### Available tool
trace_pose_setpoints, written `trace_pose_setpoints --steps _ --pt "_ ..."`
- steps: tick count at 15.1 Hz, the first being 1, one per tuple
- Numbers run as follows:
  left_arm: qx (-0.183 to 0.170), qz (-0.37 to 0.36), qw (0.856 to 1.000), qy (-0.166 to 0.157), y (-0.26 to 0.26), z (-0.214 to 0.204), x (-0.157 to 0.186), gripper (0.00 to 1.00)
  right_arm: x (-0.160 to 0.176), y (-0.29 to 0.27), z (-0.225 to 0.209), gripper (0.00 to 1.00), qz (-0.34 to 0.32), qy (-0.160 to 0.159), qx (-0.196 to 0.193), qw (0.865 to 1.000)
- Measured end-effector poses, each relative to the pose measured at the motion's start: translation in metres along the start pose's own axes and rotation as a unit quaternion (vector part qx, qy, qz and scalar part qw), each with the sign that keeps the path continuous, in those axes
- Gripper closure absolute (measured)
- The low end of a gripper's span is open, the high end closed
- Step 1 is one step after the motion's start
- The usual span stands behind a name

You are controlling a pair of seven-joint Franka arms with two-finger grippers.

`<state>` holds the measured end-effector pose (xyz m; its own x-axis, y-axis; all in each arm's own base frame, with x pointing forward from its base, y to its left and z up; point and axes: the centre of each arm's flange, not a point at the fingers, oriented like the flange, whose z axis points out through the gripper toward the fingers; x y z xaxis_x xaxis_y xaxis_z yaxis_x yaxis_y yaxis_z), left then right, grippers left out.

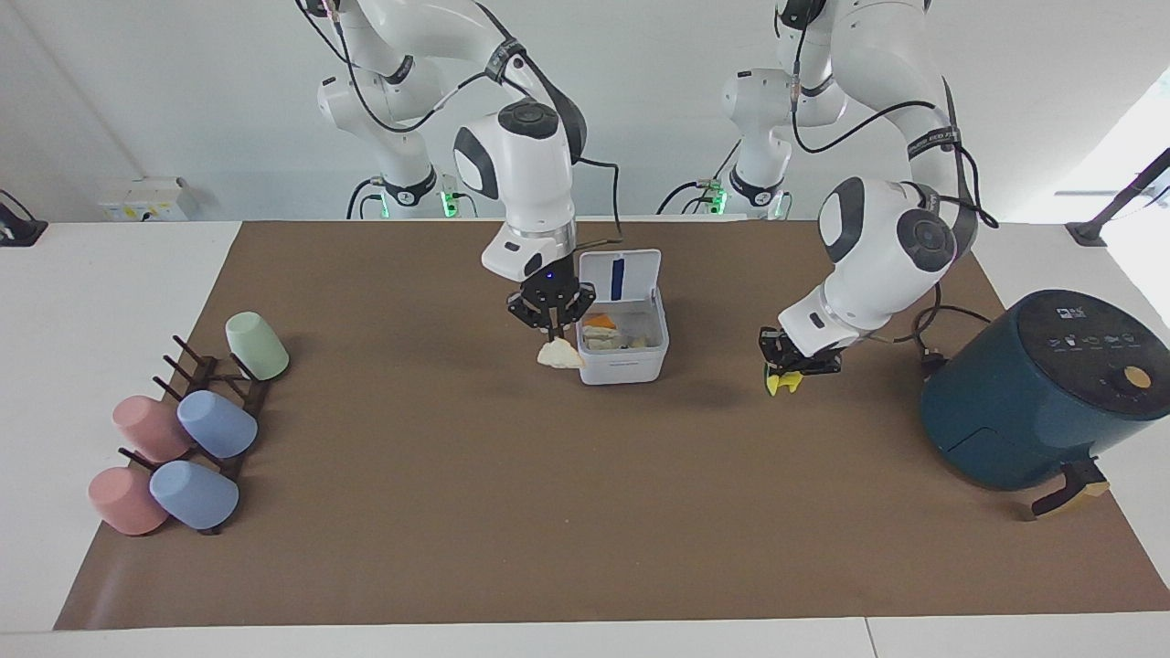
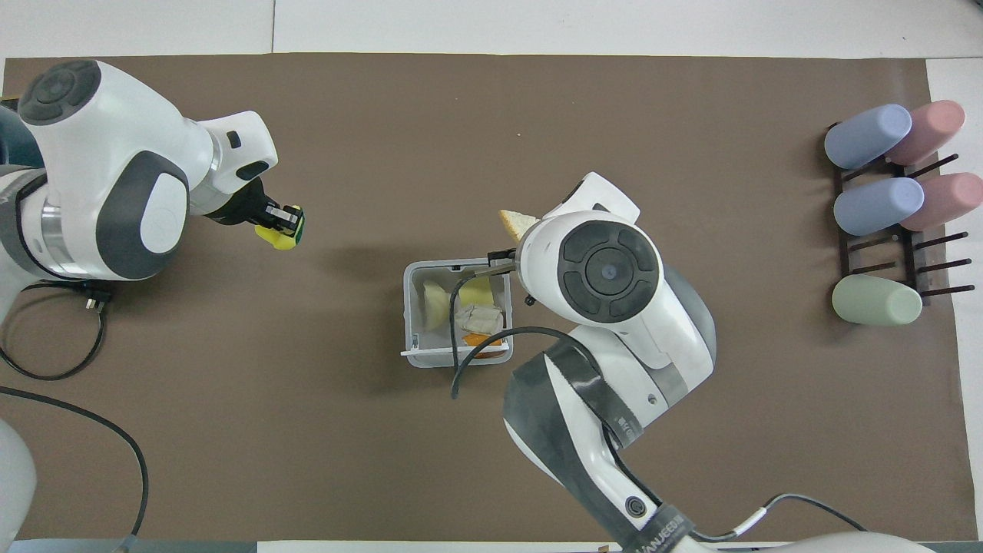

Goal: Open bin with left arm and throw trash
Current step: 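Drop the wedge into the bin with the right gripper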

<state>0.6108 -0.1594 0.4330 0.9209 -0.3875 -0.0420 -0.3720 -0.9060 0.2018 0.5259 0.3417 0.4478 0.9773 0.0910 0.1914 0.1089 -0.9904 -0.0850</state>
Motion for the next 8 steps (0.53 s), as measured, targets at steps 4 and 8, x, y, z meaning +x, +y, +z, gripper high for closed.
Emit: trace_pose_setpoints --steps 4,8 --pt "-0.029 -0.042 0.999 0.006 0.012 -0.024 0.001 0.98 -0.019 -0.038 -0.004 0.89 -0.007 -0.016 0.034 0.999" --pt "-0.033 -0.052 0.998 0.006 0.017 -0.027 0.001 0.98 -0.029 -0.055 -0.004 0.89 -0.009 -0.027 0.05 0.998"
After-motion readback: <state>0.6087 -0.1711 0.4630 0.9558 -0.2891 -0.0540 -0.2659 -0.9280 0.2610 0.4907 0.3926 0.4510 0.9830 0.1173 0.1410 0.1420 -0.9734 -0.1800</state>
